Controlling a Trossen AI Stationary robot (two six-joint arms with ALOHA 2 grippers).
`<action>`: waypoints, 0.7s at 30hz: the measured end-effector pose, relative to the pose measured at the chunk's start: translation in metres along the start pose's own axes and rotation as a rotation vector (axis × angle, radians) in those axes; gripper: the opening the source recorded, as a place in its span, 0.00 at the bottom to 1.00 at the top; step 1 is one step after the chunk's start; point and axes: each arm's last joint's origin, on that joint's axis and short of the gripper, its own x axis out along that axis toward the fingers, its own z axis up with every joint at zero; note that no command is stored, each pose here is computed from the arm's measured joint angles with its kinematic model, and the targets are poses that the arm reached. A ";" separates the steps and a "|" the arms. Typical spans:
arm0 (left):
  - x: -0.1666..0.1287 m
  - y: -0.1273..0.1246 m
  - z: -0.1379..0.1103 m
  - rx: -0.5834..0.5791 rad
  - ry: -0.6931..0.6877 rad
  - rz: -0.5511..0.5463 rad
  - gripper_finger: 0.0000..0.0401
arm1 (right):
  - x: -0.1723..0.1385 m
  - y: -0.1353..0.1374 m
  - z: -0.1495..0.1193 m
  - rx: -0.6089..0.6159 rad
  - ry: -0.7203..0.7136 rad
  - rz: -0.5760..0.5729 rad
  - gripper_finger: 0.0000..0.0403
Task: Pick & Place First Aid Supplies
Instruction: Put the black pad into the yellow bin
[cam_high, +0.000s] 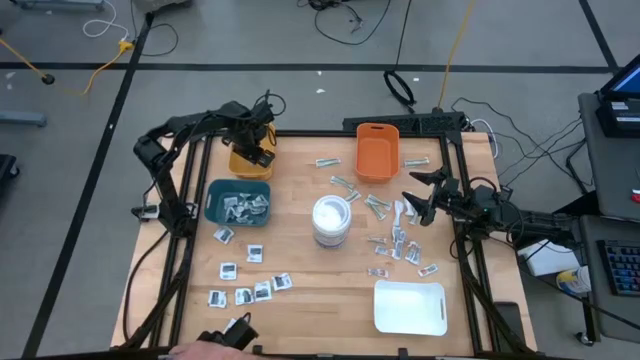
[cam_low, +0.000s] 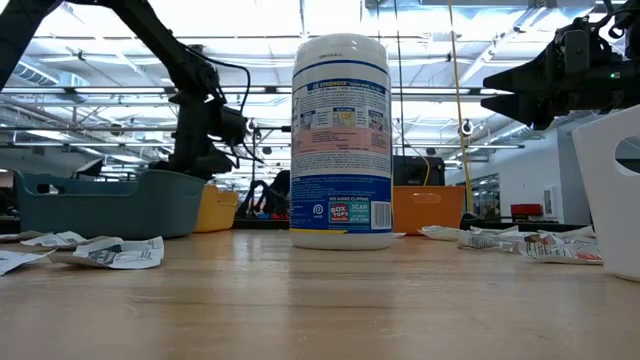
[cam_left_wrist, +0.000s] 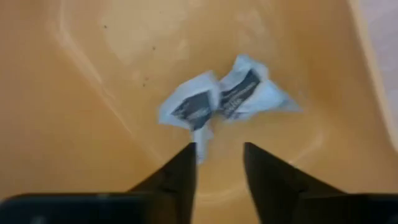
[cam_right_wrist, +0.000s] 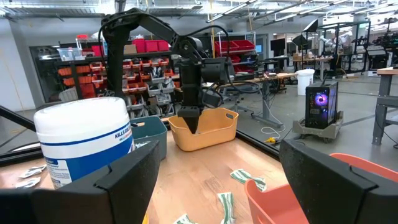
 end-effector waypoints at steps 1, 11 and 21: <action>0.000 0.000 0.000 -0.003 -0.005 0.002 0.40 | 0.000 0.000 0.000 0.000 0.000 0.000 0.80; -0.022 -0.002 -0.010 -0.204 -0.057 0.000 0.75 | 0.000 0.000 0.000 0.000 0.000 0.000 0.80; -0.067 -0.024 -0.048 -0.439 -0.117 -0.029 0.82 | 0.000 0.000 0.000 0.000 0.000 0.000 0.80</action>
